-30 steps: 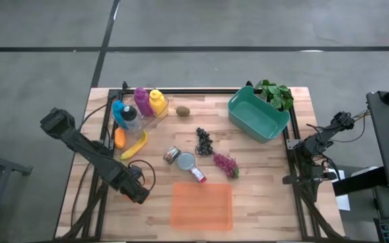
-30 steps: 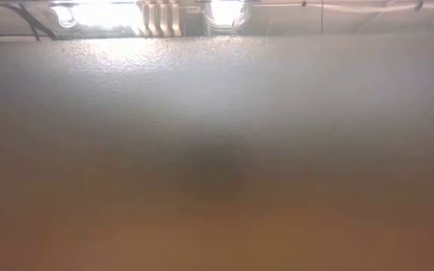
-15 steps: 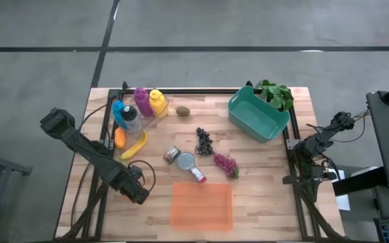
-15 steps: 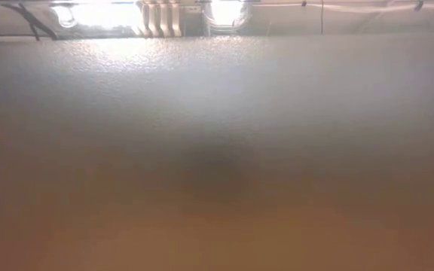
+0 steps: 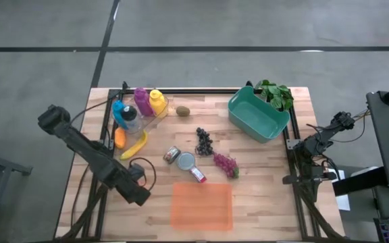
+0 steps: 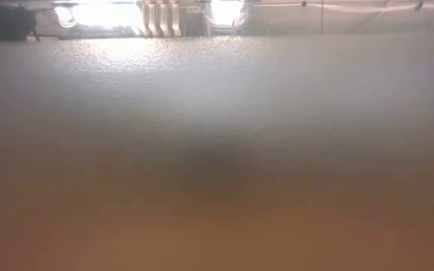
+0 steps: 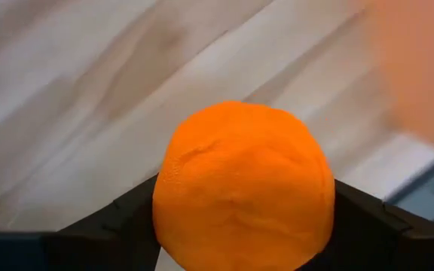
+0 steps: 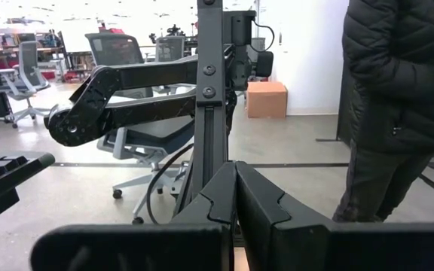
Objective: Pick & Place Food Item
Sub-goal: Put the orange into the orange bin
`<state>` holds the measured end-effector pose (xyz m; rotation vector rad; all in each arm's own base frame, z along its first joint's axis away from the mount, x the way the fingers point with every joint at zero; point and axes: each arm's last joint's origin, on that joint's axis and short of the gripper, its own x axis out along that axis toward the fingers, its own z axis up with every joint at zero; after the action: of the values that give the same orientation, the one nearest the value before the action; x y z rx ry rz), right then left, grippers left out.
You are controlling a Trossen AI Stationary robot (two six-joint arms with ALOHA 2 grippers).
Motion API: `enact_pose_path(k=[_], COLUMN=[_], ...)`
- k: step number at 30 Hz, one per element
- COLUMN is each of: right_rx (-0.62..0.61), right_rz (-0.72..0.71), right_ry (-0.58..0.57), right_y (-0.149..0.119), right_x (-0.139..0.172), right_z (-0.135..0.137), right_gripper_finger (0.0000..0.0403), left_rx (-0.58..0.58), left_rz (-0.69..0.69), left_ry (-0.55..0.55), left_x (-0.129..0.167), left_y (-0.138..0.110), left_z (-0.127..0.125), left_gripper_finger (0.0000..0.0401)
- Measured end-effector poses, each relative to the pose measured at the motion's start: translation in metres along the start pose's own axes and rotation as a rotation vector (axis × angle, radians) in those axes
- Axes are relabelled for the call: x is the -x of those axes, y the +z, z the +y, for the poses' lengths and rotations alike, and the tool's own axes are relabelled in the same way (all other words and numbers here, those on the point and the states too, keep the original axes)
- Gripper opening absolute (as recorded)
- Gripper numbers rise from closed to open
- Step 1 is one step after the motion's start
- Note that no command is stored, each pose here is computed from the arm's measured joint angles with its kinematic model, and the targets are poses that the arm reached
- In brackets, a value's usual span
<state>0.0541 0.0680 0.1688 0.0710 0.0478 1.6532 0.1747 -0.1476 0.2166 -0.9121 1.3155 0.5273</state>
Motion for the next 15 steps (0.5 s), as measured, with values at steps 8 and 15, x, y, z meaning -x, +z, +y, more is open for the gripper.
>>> enact_pose_path(k=[8,15], right_rx=[0.0,0.0], right_rz=[0.0,0.0], right_ry=[0.0,0.0], right_y=[0.0,0.0], right_x=[0.0,0.0], right_z=[0.0,0.0], right_gripper_finger=[0.0008,0.0008], left_rx=[-0.23,-0.462], left_rz=[-0.356,-0.659], left_ry=[-0.211,-0.392], left_x=[0.033,0.034], left_y=[0.005,0.01], left_z=[-0.035,-0.057], left_gripper_finger=[0.0287,0.0287])
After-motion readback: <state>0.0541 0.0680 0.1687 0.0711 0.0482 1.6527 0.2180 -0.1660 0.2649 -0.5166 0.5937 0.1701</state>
